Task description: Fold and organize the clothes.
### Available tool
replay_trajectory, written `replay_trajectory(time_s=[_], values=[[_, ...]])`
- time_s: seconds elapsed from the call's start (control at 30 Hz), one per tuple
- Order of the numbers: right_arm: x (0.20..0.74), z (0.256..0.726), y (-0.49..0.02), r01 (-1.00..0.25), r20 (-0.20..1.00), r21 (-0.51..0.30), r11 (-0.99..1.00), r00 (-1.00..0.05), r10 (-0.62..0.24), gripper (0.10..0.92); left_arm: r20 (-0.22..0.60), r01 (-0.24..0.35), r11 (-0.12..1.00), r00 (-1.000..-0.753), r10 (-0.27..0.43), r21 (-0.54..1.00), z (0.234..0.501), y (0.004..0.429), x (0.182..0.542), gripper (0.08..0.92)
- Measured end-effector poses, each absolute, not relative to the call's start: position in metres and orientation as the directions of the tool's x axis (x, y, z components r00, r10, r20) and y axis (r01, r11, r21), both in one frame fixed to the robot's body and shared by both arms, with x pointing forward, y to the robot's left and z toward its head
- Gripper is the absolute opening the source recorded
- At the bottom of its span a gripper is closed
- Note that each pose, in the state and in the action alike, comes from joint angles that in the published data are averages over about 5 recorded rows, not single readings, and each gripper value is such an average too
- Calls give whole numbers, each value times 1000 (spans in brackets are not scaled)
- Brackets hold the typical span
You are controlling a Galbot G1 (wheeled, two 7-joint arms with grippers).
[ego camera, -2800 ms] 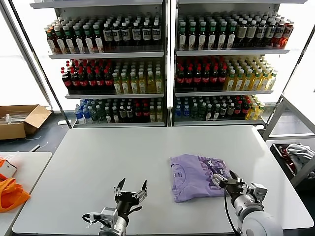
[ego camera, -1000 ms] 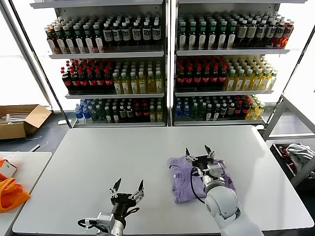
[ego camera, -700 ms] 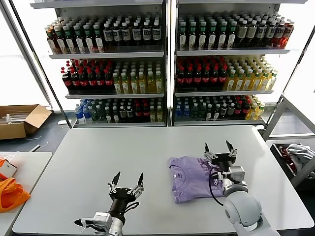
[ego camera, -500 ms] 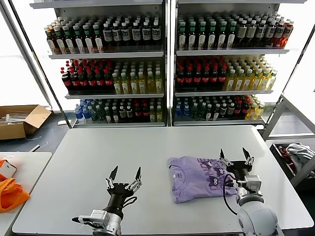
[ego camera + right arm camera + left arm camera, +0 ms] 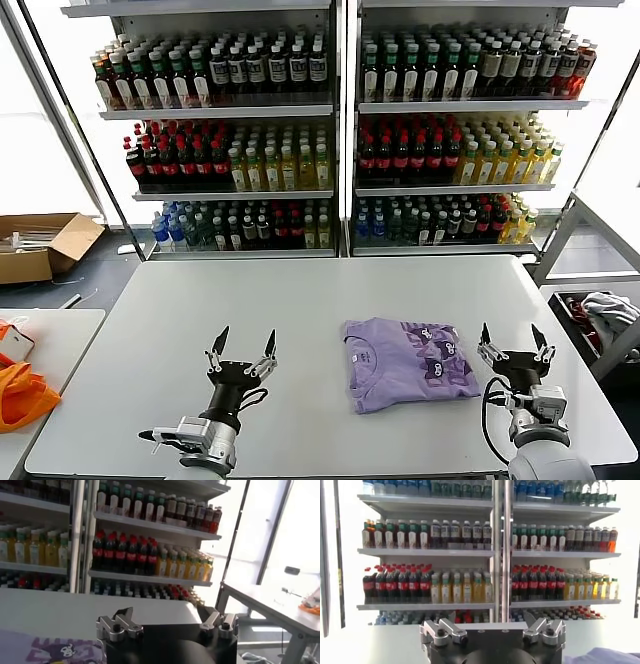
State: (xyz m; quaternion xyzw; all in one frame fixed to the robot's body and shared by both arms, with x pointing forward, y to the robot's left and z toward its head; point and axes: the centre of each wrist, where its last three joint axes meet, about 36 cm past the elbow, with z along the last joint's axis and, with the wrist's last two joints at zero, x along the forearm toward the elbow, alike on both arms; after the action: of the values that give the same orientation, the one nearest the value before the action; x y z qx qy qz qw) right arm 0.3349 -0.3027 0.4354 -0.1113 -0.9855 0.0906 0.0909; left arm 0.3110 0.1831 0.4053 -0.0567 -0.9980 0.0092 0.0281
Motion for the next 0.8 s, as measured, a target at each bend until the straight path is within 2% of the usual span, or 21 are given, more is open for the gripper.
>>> replay_trajectory(time_s=[0.8], values=[[323,441,-299,223,145,-195,955,-957,252,823,38,96,995,-995,95,23,414,181,293,823]])
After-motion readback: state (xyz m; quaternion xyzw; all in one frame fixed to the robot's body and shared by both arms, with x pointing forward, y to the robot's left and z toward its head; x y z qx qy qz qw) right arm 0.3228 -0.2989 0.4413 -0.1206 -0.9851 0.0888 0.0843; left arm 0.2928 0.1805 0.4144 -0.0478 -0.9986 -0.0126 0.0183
